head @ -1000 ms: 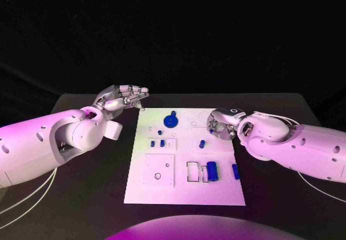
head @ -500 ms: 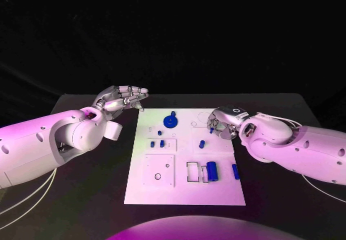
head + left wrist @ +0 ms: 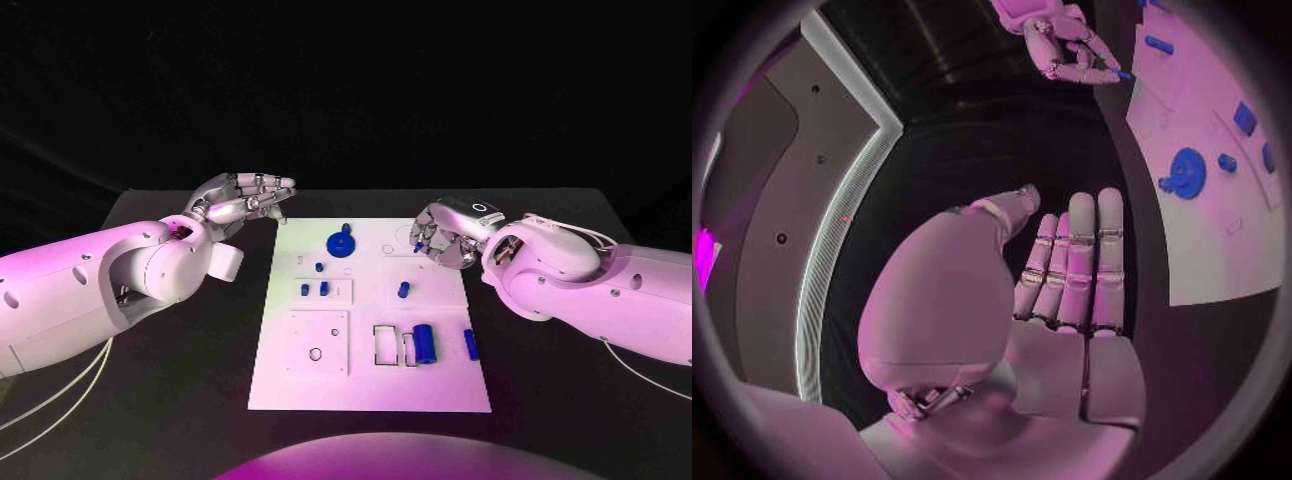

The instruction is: Assemble the parts on the task board

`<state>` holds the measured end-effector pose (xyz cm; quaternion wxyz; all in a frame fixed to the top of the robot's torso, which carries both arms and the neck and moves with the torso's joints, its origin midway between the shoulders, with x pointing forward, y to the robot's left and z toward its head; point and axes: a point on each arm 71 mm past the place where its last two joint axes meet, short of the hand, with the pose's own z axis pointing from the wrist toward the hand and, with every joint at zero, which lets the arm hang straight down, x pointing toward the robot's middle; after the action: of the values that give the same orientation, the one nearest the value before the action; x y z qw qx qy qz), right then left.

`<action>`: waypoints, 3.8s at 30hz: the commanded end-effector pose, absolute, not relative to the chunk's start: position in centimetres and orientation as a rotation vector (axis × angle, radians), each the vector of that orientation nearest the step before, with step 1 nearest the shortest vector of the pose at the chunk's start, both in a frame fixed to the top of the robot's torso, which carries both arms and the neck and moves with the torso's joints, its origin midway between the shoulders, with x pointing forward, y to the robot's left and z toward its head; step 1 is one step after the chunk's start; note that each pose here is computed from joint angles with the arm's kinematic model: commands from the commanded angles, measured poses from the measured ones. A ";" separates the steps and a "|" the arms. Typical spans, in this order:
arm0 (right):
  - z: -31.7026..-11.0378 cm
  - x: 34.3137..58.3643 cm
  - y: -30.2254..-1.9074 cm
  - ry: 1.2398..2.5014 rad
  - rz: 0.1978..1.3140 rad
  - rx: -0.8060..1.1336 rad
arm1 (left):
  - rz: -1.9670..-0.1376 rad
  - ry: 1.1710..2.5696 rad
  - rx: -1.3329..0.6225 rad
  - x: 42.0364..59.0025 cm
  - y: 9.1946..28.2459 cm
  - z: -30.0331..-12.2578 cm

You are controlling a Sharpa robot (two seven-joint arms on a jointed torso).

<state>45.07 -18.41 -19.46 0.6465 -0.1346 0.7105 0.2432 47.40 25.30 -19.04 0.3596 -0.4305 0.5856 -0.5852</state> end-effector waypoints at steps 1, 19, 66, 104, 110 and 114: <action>-19.2 44.2 -17.1 1.607 0.616 -0.290 | -1.518 1.507 -1.111 47.4 25.2 -18.9; -21.9 39.1 -7.8 1.652 0.867 -0.428 | -1.532 1.518 -1.110 47.5 24.5 -19.0; -25.8 37.3 -5.9 1.765 0.861 -0.492 | -1.535 1.527 -1.112 47.5 24.3 -19.1; -26.1 37.3 -5.9 1.761 0.831 -0.479 | -1.535 1.534 -1.114 47.5 24.3 -19.1; -25.3 37.3 -7.4 1.733 0.822 -0.440 | -1.532 1.534 -1.115 47.5 24.4 -19.1; -23.9 37.7 -9.3 1.729 0.795 -0.406 | -1.529 1.534 -1.117 47.5 24.6 -19.1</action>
<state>37.45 -8.85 -24.49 0.5541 -0.1877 0.7367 0.3391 47.49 24.70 -19.26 0.3509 -0.4320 0.5917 -0.5832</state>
